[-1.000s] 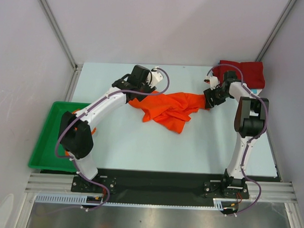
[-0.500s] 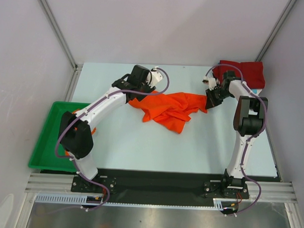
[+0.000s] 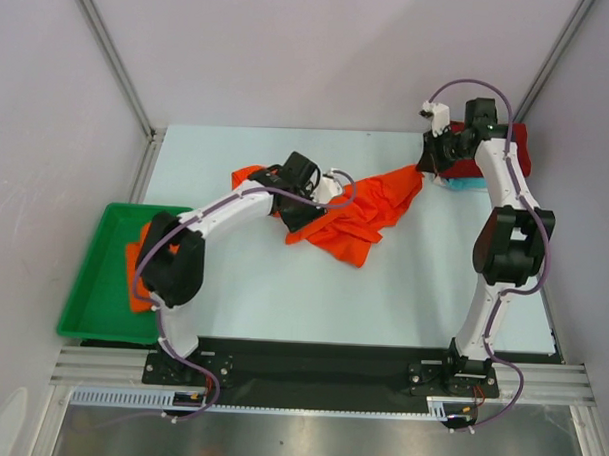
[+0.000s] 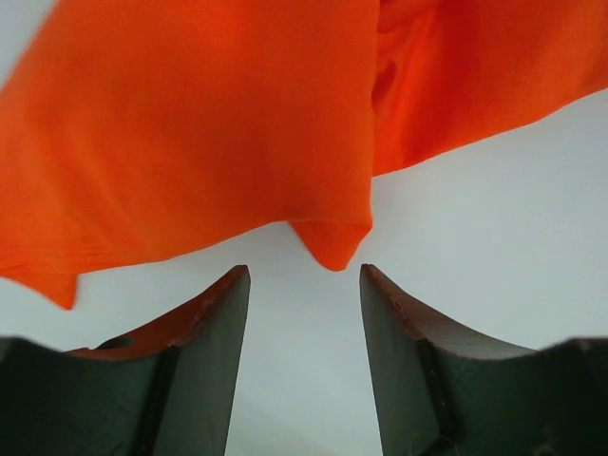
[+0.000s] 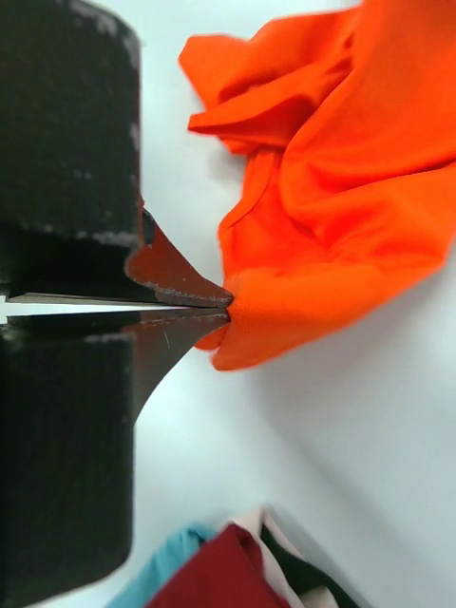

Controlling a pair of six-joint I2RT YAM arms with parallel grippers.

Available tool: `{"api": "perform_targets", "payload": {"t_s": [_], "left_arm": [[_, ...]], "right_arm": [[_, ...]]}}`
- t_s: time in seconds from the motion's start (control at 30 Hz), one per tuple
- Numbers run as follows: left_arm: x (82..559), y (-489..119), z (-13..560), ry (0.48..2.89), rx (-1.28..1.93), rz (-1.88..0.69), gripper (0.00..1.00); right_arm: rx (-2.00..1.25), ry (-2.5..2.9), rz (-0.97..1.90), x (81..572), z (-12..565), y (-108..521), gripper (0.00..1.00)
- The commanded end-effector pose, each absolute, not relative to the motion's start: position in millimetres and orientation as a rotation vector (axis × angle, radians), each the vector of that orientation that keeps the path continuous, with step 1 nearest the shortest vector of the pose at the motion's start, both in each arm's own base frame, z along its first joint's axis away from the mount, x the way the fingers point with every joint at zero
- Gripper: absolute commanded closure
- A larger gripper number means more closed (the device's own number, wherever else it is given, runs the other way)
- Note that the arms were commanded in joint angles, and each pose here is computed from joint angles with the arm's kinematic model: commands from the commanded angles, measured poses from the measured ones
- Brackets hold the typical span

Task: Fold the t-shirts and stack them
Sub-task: Flatten the tshirt out

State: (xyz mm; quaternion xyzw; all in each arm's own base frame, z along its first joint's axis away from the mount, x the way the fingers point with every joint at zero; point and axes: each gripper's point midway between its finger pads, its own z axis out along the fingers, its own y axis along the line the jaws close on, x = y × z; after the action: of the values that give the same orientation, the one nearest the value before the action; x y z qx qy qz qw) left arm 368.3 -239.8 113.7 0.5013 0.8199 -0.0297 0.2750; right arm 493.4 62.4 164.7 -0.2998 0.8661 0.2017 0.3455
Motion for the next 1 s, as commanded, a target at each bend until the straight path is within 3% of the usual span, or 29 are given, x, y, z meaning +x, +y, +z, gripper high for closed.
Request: {"api": "perform_targets", "payload": {"t_s": [0.0, 0.27, 0.33, 0.4, 0.53, 0.57, 0.6, 0.63, 0.67, 0.7, 0.97], "left_arm": [[363, -249, 96, 2.248, 1.414, -0.163, 0.45], [361, -246, 59, 2.342, 1.440, -0.150, 0.44], [362, -247, 51, 2.362, 1.441, -0.149, 0.45], [365, -248, 50, 2.357, 1.432, -0.146, 0.54], [372, -248, 47, 2.357, 1.415, -0.131, 0.55], [373, -247, 46, 2.361, 1.410, -0.130, 0.58], [373, -248, 44, 2.363, 1.415, -0.145, 0.74], [371, -247, 43, 2.373, 1.420, -0.147, 0.74], [374, -247, 47, 2.369, 1.412, -0.150, 0.90], [374, -247, 50, 2.372, 1.411, -0.160, 0.96], [376, -216, 140, 2.234, 1.284, -0.092, 0.99]], "right_arm": [[-0.783, 2.141, 0.547, 492, 213, 80, 1.00], [-0.764, 2.118, 0.576, 497, 224, 89, 1.00], [-0.757, 2.115, 0.578, 500, 224, 90, 1.00], [-0.759, 2.111, 0.577, 501, 224, 91, 1.00], [-0.763, 2.105, 0.572, 504, 226, 94, 1.00], [-0.764, 2.106, 0.571, 505, 225, 94, 1.00], [-0.764, 2.102, 0.565, 507, 226, 94, 1.00], [-0.763, 2.104, 0.564, 507, 226, 94, 1.00], [-0.761, 2.104, 0.562, 508, 226, 93, 1.00], [-0.762, 2.102, 0.563, 507, 227, 94, 1.00], [-0.769, 2.038, 0.477, 491, 269, 88, 1.00]]}}
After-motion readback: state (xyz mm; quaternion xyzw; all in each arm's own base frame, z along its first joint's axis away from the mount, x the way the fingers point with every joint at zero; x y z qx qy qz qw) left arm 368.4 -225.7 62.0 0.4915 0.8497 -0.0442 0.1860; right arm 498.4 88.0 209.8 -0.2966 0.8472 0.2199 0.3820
